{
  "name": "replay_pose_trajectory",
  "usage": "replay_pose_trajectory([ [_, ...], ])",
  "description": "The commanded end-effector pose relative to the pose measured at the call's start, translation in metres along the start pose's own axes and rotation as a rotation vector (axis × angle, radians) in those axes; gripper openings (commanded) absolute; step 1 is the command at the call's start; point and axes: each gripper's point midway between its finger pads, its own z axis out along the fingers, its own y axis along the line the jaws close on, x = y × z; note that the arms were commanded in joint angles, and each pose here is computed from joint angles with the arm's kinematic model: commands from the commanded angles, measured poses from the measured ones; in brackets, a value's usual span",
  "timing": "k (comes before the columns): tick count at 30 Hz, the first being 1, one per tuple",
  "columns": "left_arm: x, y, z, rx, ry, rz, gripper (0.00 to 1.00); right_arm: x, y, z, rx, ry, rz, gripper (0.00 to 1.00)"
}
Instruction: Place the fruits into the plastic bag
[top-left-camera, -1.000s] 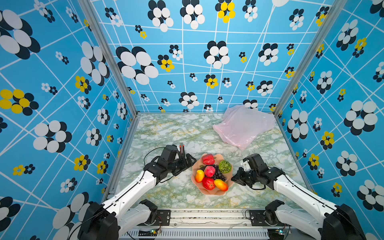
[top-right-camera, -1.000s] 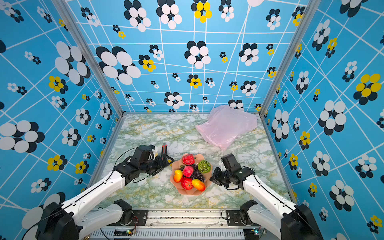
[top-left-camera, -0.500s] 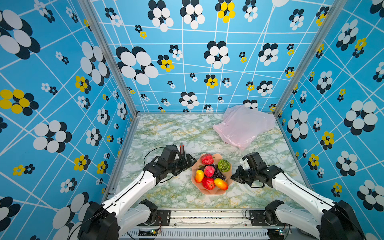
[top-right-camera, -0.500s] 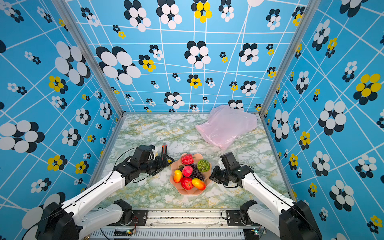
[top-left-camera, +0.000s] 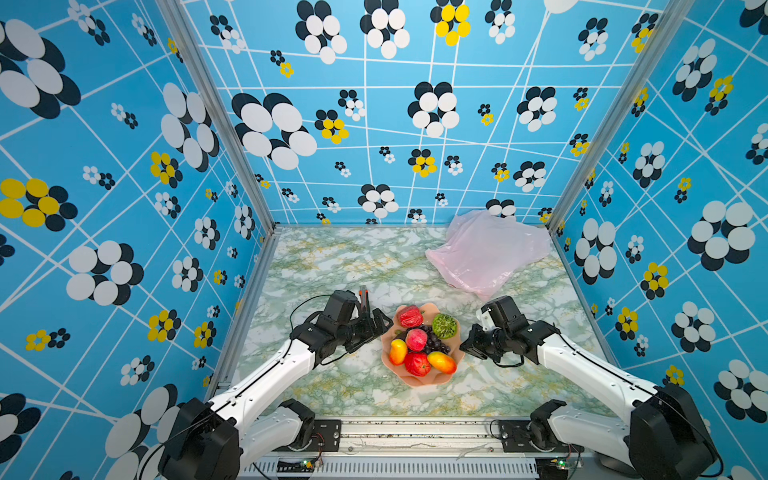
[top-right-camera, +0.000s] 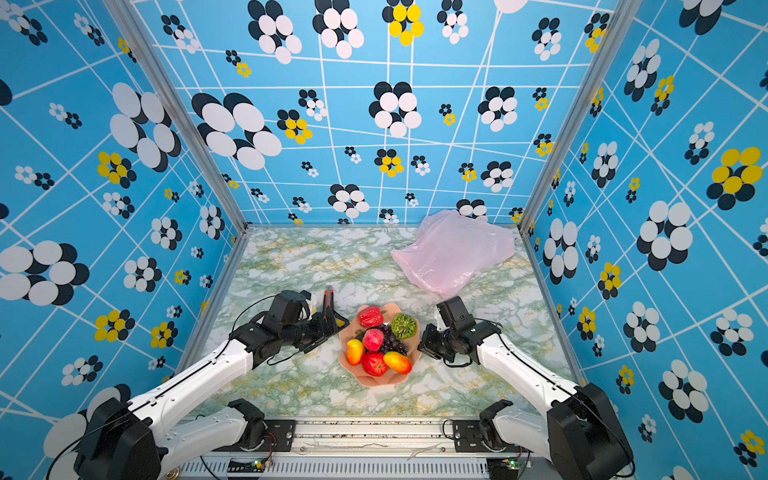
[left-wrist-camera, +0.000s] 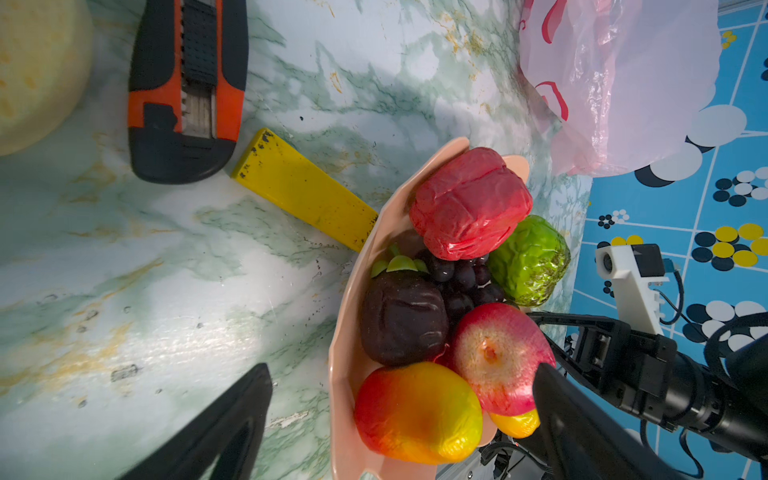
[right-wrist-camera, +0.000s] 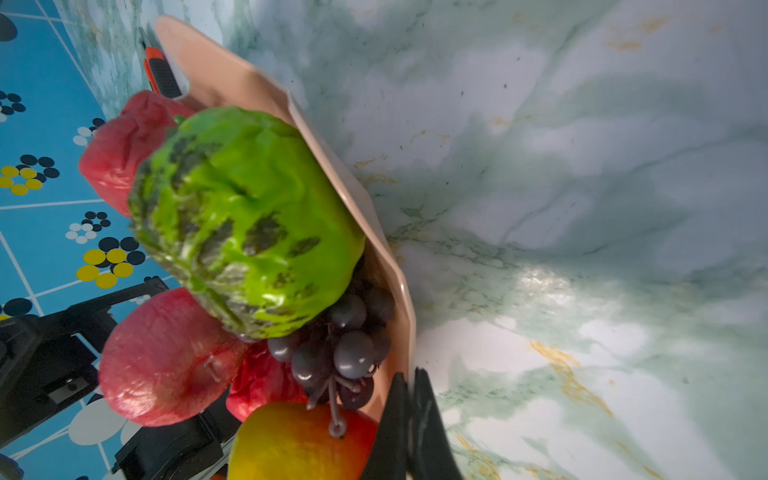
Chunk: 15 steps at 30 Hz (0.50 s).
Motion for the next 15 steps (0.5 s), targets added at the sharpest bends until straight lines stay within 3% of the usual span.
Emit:
replay_pose_trajectory([
  [1,0.0,-0.002,-0.002,-0.014,0.006,0.024,0.99,-0.019,-0.004,-0.006,0.033,-0.051,-0.016,0.0],
  [10,-0.002,-0.003,-0.004,-0.018,0.001,0.021,0.99,-0.032,-0.011,-0.007,0.03,-0.05,-0.002,0.01],
  [12,-0.001,-0.003,-0.004,-0.018,0.001,0.019,0.99,-0.032,-0.011,-0.005,0.029,-0.04,-0.003,0.04],
  [15,-0.003,-0.005,-0.005,-0.018,-0.001,0.021,0.99,-0.032,-0.013,-0.003,0.034,-0.033,-0.002,0.18],
])
